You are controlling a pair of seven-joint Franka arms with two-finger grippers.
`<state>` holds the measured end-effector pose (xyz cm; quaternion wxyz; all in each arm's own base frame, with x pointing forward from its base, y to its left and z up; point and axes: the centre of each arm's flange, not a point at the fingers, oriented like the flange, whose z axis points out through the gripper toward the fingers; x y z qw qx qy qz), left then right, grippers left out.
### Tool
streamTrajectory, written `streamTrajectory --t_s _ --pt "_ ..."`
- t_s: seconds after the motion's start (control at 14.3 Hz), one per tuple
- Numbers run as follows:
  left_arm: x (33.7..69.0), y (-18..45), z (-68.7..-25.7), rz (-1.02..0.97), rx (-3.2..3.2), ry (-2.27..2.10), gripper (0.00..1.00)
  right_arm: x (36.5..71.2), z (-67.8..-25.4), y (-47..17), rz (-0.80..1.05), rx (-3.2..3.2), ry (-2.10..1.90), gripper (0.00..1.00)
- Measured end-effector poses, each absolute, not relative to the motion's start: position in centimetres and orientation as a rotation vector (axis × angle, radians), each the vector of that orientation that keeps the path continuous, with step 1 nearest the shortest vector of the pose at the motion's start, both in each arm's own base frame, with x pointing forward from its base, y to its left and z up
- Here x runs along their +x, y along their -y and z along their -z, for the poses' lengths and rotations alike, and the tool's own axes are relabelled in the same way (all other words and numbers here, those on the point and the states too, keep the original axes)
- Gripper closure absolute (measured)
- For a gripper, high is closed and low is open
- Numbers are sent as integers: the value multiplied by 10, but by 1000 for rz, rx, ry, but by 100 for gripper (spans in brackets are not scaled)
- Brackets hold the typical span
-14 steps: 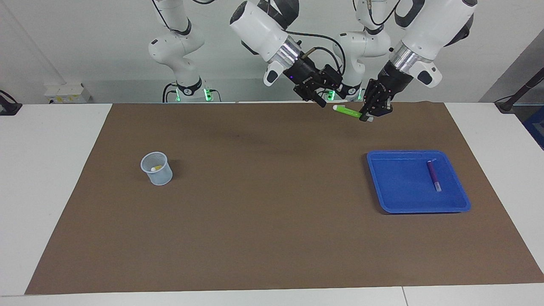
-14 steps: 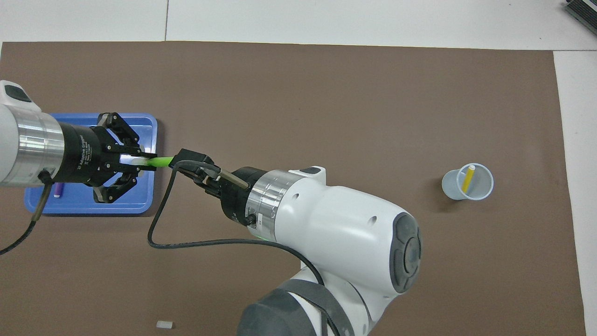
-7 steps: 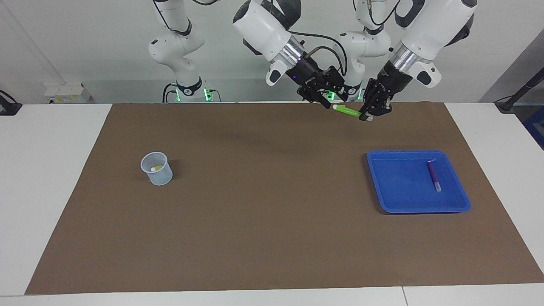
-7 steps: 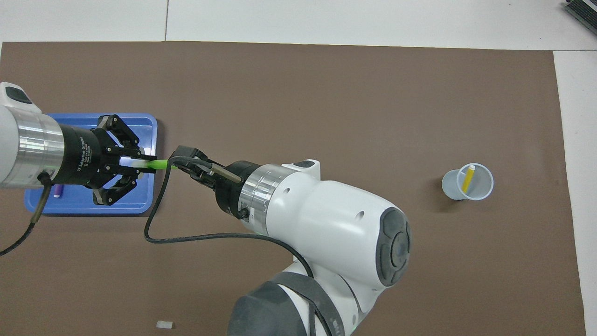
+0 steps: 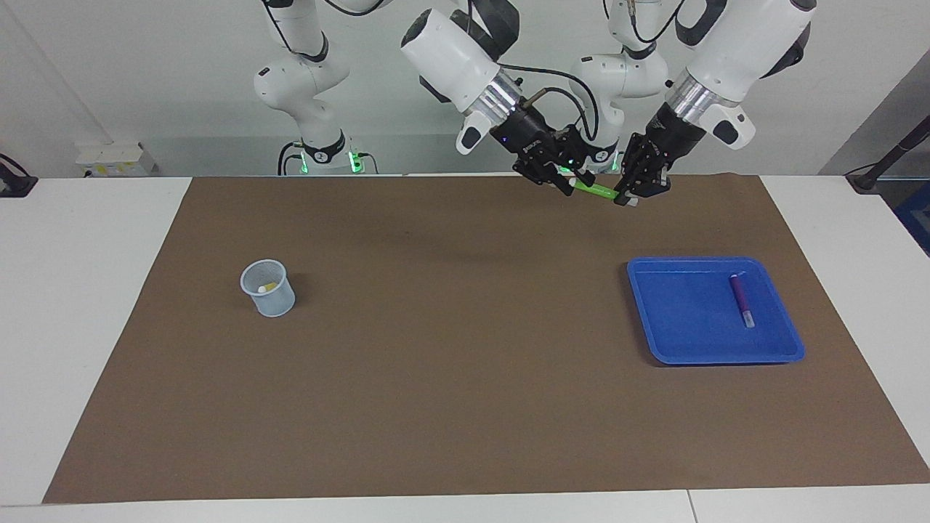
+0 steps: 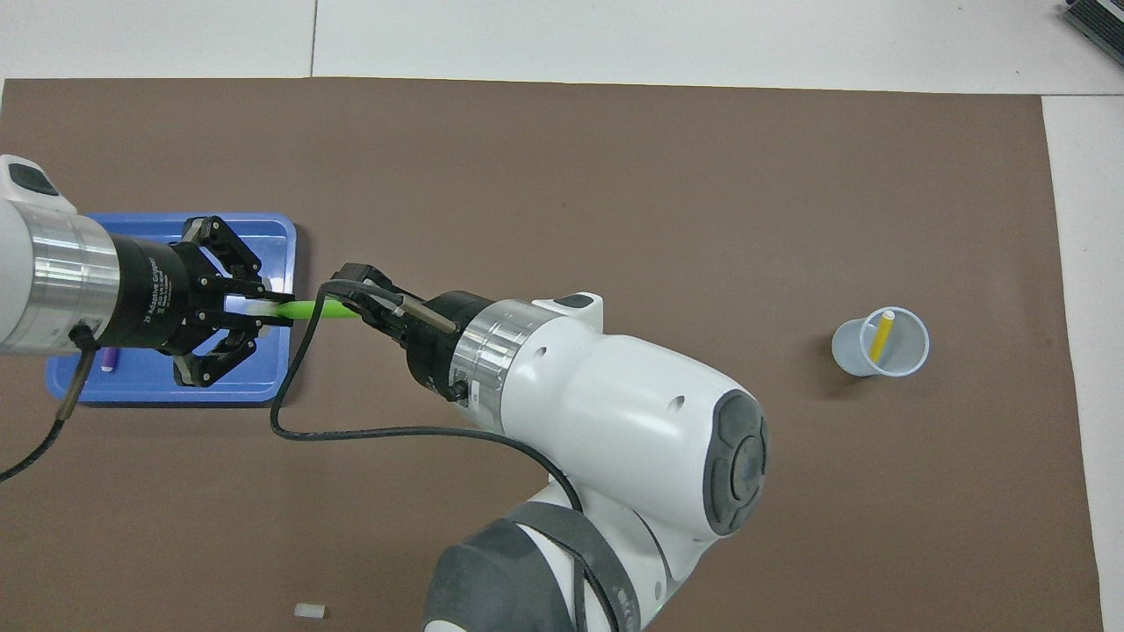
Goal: Transfer and insert pens with both arms
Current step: 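Hold the green pen between both grippers, then open the left gripper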
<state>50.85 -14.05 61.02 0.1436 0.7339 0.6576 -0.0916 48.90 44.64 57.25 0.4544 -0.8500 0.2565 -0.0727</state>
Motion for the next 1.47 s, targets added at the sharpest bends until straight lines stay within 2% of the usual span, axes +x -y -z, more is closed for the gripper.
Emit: streamTrajectory --t_s 0.56,0.63,0.77,0.84,1.05,1.26,1.33,1.47 --pt "509 140 -611 302 2085 -1893 83 487 -572 -449 176 -2099 -630 50" --pt "509 140 -611 302 2085 -1894 83 487 -571 -449 175 -2100 -630 59" --pt "509 140 -611 304 2085 -1895 83 488 -571 -449 175 -2101 -630 62" --pt "508 140 -611 304 2085 -1895 83 488 -571 -449 175 -2101 -630 69" --pt "508 140 -611 305 2086 -1896 83 488 -570 -449 175 -2101 -631 72" --pt "508 139 -611 306 2085 -1897 83 488 -570 -449 174 -2101 -631 70" --pt "508 139 -611 308 2085 -1898 83 488 -571 -449 176 -2099 -633 77" --pt "508 140 -609 318 2073 -1908 83 488 -572 -449 179 -2093 -632 81"
